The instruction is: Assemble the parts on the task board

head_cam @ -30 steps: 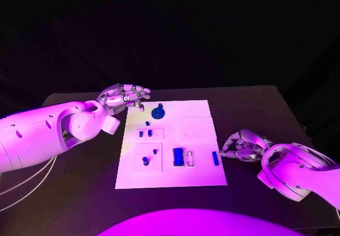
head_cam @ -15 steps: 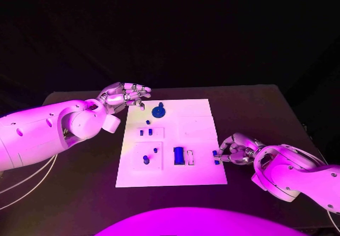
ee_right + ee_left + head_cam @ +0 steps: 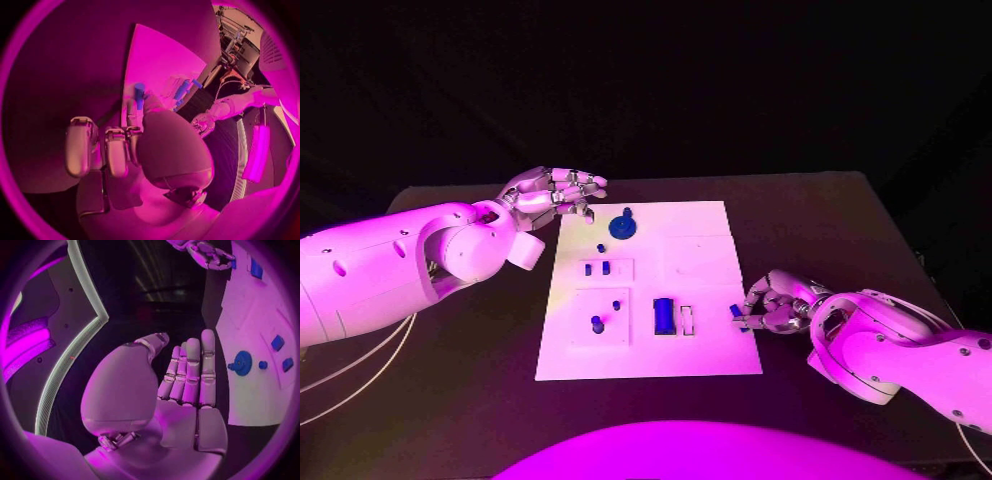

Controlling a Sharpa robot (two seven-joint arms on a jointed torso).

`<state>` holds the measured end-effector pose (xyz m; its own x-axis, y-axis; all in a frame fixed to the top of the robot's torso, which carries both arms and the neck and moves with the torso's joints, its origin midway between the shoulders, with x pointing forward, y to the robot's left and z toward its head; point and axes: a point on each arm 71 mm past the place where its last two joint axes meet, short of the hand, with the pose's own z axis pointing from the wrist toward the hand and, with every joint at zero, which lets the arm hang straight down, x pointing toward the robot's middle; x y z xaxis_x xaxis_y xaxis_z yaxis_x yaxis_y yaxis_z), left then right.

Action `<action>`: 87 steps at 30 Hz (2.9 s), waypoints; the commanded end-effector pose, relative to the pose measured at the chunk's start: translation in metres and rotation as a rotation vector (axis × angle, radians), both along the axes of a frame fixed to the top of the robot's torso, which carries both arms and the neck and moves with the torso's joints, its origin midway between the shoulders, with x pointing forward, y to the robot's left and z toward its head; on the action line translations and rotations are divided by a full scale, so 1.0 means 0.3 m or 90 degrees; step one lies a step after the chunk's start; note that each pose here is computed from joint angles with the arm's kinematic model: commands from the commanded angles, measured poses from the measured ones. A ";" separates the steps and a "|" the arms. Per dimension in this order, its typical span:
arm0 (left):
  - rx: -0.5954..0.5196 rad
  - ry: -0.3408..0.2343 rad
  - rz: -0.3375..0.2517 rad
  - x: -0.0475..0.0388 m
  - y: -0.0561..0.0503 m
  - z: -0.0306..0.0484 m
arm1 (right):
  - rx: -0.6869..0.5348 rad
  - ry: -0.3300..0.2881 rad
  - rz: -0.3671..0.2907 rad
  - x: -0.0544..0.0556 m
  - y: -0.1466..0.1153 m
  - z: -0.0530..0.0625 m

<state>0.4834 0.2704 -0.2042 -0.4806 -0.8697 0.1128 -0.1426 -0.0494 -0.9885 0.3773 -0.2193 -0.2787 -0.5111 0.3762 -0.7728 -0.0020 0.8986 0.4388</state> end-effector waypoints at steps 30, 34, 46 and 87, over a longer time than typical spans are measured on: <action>-0.009 -0.005 -0.013 -0.003 -0.012 0.005 | -0.019 -0.045 0.027 -0.001 0.039 -0.004; -0.009 -0.005 -0.013 -0.004 -0.013 0.005 | 0.040 -0.051 0.006 0.004 0.052 0.028; -0.011 -0.005 -0.015 -0.004 -0.015 0.005 | 0.158 0.068 -0.043 -0.015 0.135 0.030; -0.003 0.011 -0.013 -0.007 -0.006 0.000 | 0.099 0.144 0.018 -0.002 0.255 -0.045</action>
